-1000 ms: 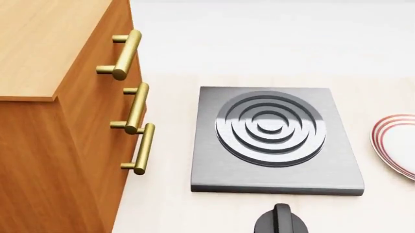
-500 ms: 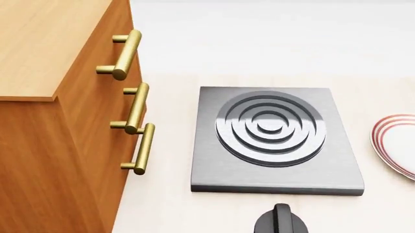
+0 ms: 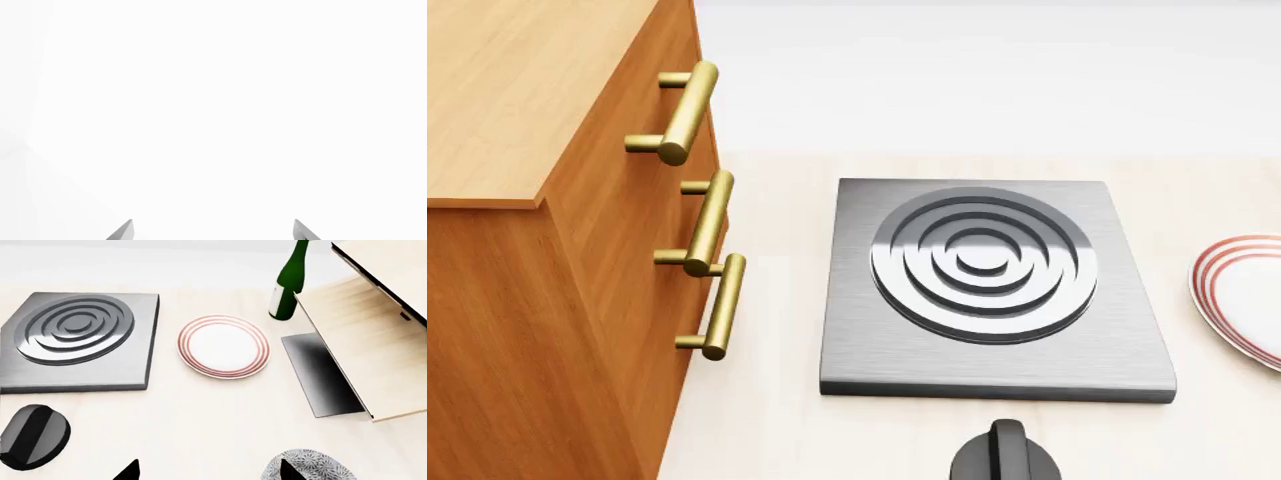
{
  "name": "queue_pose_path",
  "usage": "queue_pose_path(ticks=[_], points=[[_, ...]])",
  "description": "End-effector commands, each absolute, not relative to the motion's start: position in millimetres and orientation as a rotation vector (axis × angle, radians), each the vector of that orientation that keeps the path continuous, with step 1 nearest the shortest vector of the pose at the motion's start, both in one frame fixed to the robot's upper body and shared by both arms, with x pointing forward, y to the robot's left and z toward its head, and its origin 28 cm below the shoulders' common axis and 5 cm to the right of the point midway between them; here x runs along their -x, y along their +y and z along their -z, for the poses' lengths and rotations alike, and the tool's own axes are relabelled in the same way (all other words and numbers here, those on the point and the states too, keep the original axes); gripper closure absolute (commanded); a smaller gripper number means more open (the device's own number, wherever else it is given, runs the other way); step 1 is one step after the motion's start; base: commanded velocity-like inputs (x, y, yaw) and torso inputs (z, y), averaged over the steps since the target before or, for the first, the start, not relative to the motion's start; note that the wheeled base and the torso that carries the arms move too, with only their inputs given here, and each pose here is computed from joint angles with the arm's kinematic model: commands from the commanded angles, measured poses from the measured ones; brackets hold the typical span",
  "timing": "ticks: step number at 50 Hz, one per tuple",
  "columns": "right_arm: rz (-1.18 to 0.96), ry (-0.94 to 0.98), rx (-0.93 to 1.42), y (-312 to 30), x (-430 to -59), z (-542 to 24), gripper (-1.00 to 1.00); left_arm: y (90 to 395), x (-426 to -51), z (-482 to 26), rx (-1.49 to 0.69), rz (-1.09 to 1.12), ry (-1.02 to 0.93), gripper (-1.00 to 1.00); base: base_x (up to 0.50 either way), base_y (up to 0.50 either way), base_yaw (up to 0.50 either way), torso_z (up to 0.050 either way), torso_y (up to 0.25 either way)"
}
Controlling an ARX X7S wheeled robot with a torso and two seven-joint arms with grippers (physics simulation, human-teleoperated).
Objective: Put the bowl on the stove.
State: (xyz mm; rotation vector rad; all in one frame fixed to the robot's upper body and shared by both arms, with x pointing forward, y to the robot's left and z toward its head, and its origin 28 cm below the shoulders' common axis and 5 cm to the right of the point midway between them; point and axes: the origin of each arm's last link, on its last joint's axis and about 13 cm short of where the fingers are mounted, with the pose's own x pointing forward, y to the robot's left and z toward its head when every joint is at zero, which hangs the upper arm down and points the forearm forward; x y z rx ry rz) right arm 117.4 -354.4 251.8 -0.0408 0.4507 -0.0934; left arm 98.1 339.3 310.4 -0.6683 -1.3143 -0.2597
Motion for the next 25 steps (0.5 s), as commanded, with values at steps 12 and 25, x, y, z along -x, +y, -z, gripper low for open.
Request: queue_pose_path(ticks=[12,25], points=[[0.147,0.542,0.025,-360,-99,-222,-1.0,341,-99,-306,0.659,0.254,-1.329,-1.0,0.0,0.0,0.0,0.0,0.0],[0.154,0.563,0.026,-357,-100,-209,-1.0,341,-98,-306,0.669,0.255,-1.332,-1.0,0.0,0.0,0.0,0.0,0.0]])
